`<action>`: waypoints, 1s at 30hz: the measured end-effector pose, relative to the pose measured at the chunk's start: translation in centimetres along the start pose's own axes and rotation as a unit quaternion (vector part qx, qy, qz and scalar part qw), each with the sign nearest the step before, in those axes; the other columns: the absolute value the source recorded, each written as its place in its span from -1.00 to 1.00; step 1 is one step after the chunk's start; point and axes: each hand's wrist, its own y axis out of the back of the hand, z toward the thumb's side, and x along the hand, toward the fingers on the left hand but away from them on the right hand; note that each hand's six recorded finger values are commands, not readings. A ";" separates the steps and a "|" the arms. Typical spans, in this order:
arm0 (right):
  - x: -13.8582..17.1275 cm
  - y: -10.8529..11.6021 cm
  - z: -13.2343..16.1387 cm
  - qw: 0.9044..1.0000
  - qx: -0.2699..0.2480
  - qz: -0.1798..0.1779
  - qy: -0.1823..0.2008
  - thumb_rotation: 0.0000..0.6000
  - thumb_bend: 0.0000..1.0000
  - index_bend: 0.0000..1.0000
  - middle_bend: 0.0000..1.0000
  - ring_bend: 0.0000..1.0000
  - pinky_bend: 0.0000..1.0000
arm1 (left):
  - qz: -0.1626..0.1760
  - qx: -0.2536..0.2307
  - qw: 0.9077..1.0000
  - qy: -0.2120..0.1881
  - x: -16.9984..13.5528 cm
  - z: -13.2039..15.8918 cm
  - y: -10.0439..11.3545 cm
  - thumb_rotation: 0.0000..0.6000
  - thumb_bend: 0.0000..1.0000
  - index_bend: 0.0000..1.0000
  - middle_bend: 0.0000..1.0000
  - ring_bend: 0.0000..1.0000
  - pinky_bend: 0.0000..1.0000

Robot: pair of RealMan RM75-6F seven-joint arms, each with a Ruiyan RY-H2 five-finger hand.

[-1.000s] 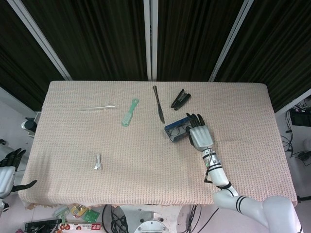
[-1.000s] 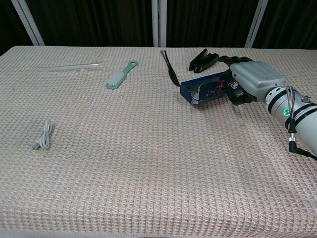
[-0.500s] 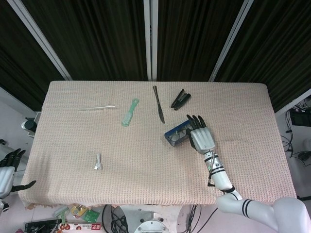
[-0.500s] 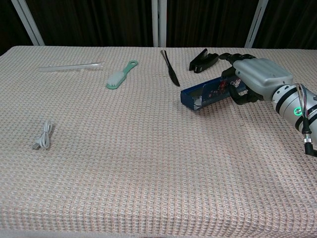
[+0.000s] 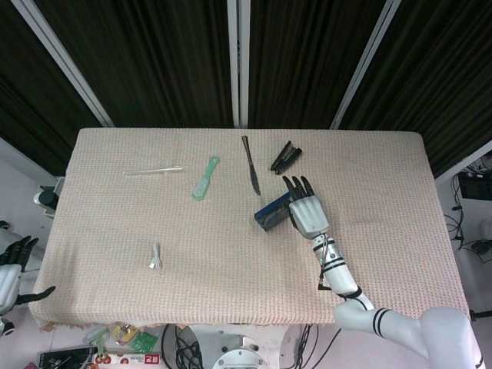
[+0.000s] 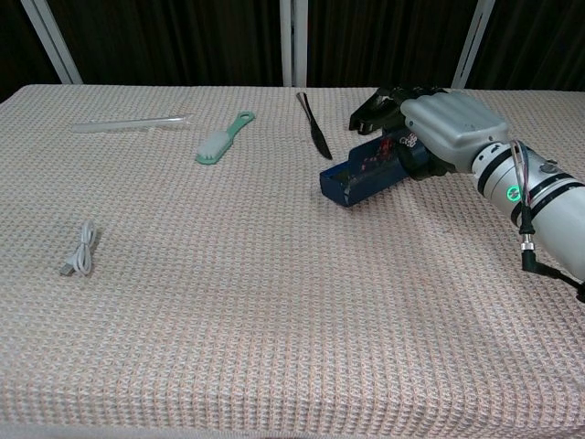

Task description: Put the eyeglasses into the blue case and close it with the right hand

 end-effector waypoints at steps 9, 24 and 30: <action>-1.5 -0.8 0.7 1.000 -0.001 -0.007 0.007 1.00 0.05 0.75 -1.00 -1.00 -1.00 | -0.003 0.002 1.000 0.004 0.0 -0.3 0.0 0.57 -0.80 -0.90 -0.95 -0.91 -0.62; -2.9 -1.5 1.7 0.999 -0.032 -0.034 0.028 1.00 -0.04 -0.99 -1.00 -1.00 -1.00 | -0.006 0.002 1.000 0.010 0.0 -0.9 0.1 0.58 -0.80 -0.90 -0.95 -0.91 -0.62; -3.5 -1.9 2.1 0.998 -0.037 -0.035 0.025 1.00 -0.05 -1.00 -1.00 -1.00 -1.00 | -0.009 0.002 1.000 0.013 0.0 -1.1 0.0 0.58 -0.80 -0.90 -0.95 -0.91 -0.62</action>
